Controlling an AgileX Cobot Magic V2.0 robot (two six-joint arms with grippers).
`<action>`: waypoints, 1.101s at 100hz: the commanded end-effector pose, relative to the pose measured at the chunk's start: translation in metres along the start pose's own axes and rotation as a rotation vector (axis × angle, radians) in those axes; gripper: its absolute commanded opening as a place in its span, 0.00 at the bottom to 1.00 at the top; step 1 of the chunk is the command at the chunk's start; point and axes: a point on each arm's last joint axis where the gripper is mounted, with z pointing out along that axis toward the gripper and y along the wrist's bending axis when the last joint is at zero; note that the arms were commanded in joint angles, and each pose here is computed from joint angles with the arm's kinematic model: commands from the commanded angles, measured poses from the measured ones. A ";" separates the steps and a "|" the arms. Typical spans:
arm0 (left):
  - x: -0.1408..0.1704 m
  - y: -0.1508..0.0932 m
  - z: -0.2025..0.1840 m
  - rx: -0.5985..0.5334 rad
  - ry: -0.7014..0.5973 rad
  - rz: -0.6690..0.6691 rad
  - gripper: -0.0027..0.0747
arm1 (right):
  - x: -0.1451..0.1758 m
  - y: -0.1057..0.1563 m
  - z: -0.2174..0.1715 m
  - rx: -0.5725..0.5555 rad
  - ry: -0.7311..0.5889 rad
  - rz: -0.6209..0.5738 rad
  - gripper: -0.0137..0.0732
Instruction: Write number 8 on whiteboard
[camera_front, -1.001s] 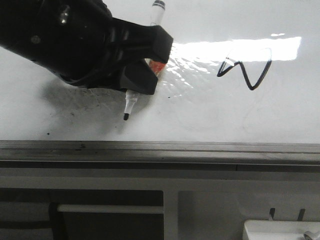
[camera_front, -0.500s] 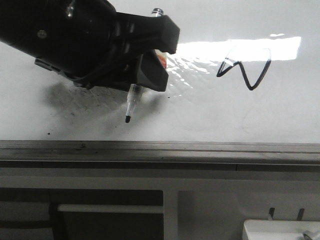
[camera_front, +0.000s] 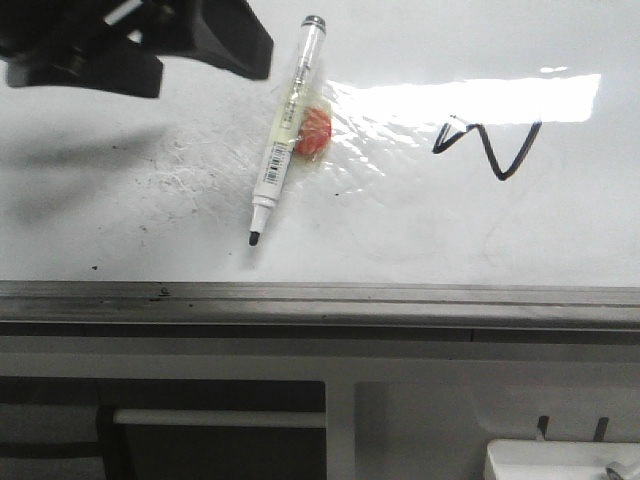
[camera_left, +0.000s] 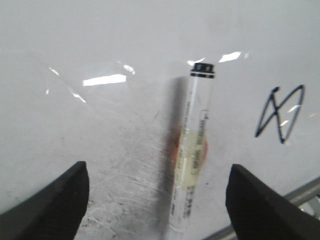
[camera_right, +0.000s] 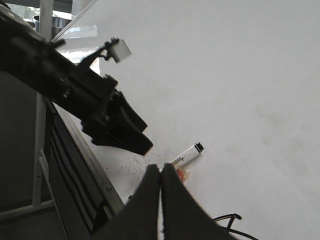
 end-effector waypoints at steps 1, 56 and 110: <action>-0.004 -0.002 -0.034 0.066 -0.073 -0.028 0.70 | -0.006 -0.003 -0.008 0.056 -0.064 0.003 0.09; 0.047 0.031 -0.130 0.268 -0.284 -0.063 0.01 | 0.039 0.021 -0.036 0.061 -0.105 -0.014 0.08; 0.050 0.033 -0.129 0.252 -0.281 -0.046 0.01 | 0.039 0.021 -0.036 0.061 -0.105 -0.014 0.08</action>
